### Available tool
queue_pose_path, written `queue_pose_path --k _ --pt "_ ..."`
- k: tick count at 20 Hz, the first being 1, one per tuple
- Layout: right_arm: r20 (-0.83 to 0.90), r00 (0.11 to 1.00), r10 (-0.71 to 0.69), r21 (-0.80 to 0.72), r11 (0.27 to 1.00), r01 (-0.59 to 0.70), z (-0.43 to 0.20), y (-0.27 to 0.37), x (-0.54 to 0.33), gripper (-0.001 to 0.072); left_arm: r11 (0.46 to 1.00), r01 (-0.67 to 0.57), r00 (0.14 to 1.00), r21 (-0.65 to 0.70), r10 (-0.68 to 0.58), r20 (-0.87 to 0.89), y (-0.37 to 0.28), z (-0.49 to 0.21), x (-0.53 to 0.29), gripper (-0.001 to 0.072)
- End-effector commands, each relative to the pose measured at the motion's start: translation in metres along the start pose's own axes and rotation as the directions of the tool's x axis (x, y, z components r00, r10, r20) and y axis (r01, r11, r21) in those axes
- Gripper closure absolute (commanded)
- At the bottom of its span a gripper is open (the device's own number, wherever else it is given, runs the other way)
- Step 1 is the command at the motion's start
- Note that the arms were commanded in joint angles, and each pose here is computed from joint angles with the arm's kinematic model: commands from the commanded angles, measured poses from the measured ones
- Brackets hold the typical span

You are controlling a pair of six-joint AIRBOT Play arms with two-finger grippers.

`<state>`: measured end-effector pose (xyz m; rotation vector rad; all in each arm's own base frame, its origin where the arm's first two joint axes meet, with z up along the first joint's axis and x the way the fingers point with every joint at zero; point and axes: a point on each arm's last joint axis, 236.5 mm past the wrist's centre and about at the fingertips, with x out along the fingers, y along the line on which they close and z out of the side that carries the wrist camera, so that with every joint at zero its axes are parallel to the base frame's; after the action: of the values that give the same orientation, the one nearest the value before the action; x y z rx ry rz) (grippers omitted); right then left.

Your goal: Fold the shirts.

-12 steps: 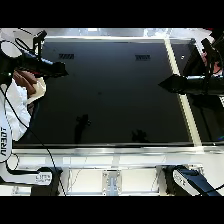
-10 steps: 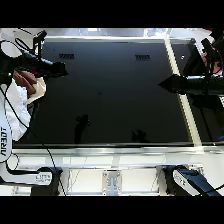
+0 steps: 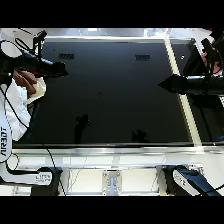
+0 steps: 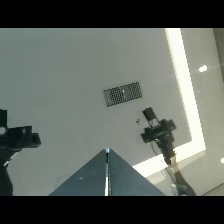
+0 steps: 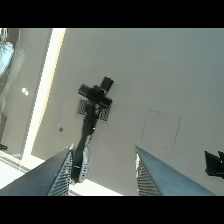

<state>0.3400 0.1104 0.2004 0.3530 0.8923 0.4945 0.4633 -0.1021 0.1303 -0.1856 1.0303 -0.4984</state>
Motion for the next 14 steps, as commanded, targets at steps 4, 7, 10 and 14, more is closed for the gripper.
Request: queue_pose_path --k 4,7,10,14 --pt "0.001 1.000 -0.006 -0.009 1.000 0.006 0.000 -0.002 0.000 0.0275 1.000 -0.010 1.000 -0.002 0.010 0.029 0.004 0.007 0.001 0.0695" --pt "0.031 0.999 -0.010 -0.009 1.000 0.010 0.007 -0.002 0.000 0.0275 0.978 -0.192 0.978 0.078 0.183 0.104 0.049 0.024 -0.006 0.0661" --pt "0.157 0.987 -0.030 -0.006 1.000 0.031 0.037 -0.007 -0.003 0.0275 0.772 -0.616 0.788 0.159 0.598 0.147 0.159 0.033 -0.057 -0.0013" --pt "0.239 0.970 -0.039 -0.001 0.999 0.041 0.057 -0.009 -0.007 0.0275 0.555 -0.801 0.540 -0.222 0.832 0.131 0.272 0.018 -0.133 -0.0005"
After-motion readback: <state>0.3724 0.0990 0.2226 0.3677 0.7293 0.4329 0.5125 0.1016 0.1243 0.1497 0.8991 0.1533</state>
